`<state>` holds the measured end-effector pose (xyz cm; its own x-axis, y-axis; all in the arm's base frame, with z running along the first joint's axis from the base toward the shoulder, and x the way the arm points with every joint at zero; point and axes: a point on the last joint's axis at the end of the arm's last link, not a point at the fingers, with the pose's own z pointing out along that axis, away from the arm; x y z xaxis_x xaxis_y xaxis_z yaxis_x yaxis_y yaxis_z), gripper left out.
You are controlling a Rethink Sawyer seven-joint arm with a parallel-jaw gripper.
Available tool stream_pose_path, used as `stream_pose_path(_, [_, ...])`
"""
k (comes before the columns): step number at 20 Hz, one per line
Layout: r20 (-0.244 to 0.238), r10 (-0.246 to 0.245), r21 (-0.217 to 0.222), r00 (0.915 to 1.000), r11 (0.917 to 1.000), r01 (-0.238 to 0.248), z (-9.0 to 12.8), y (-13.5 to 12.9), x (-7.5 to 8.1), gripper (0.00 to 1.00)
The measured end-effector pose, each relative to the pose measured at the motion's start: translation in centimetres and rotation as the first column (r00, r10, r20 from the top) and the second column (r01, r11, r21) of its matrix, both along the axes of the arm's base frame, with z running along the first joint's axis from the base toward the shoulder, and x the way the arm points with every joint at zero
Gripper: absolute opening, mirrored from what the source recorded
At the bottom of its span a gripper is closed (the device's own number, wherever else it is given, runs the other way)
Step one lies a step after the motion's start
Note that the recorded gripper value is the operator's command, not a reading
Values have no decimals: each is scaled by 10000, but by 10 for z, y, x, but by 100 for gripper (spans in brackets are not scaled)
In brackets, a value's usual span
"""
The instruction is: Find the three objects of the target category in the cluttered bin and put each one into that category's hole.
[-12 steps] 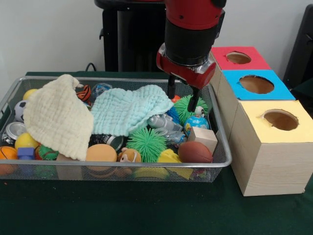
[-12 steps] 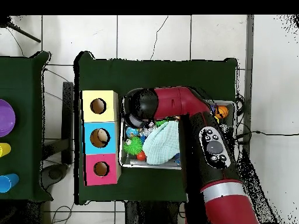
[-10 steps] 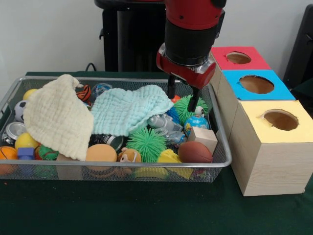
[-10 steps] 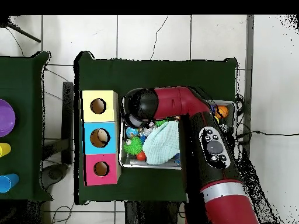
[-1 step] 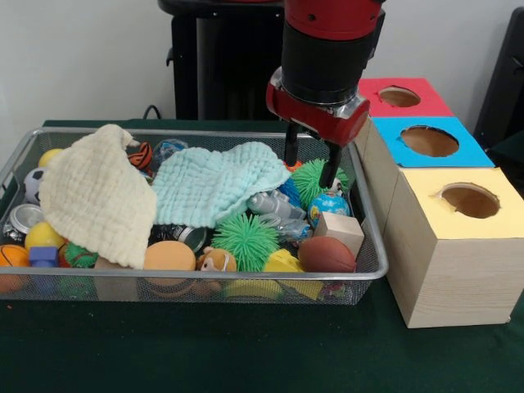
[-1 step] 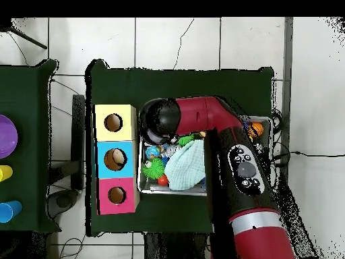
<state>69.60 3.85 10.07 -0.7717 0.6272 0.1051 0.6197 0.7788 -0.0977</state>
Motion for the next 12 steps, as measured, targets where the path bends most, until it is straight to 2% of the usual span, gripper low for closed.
stream_pose_path(2, [128, -46, 0, 9999, 10000, 46, 0, -1, 8, 100])
stream_pose_path(4, [353, -185, 13, 9992, 9998, 185, -3, -5, 25, 100])
stream_pose_path(6, [468, -283, 32, 9985, 9996, 282, -6, -8, 35, 100])
stream_pose_path(12, [862, -764, 130, 9933, 9971, 755, -30, -25, 72, 100])
